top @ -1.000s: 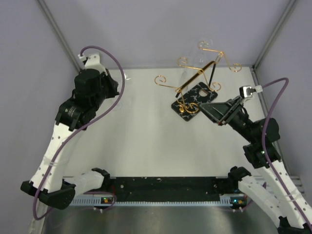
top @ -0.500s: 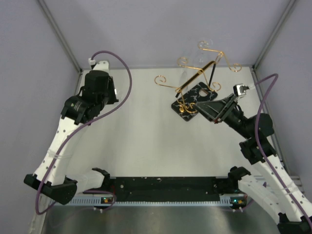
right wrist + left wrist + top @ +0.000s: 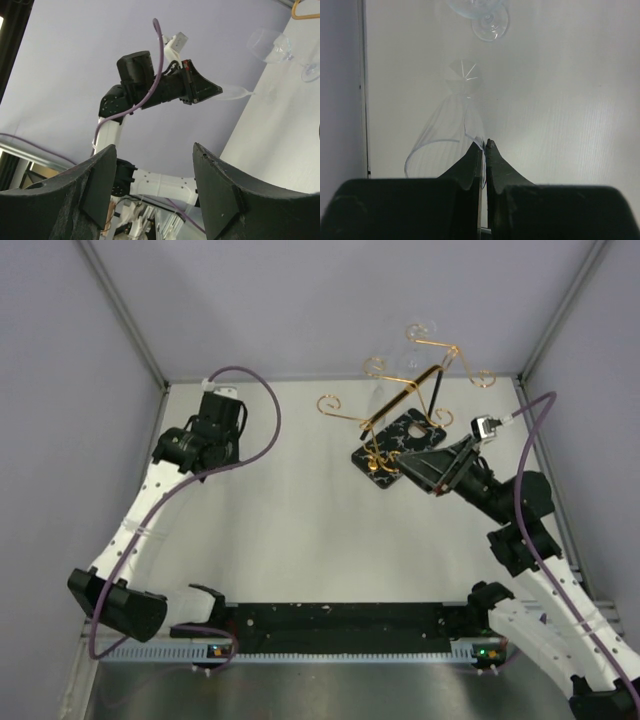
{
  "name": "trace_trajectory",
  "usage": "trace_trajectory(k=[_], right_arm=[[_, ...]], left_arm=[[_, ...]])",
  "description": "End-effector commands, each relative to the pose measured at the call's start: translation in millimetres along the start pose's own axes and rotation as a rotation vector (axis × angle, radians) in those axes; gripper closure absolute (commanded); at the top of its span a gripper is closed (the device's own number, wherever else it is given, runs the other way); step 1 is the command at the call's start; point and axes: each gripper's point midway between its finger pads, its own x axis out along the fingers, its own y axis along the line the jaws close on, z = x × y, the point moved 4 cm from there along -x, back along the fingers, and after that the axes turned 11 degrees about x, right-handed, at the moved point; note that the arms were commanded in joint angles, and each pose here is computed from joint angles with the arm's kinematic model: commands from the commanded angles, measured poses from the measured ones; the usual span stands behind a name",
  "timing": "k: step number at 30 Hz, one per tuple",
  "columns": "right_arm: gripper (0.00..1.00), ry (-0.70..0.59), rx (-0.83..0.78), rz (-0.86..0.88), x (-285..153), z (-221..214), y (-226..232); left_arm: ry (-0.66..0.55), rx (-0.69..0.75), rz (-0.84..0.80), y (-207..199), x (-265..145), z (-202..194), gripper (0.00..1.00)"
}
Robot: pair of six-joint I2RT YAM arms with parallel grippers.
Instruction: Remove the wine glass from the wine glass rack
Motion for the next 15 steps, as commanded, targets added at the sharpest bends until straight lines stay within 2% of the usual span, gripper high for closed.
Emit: trace_trajectory(k=[1, 15], right_arm=[[0.38, 0.010, -0.031, 0.043, -1, 0, 9], [0.38, 0.041, -0.005, 0.020, 9, 1, -9]], left_arm=[[0.021, -0.024, 0.017, 12, 23, -3, 1.00], [0.048, -0.152, -0.005, 51, 64, 9, 1.00]])
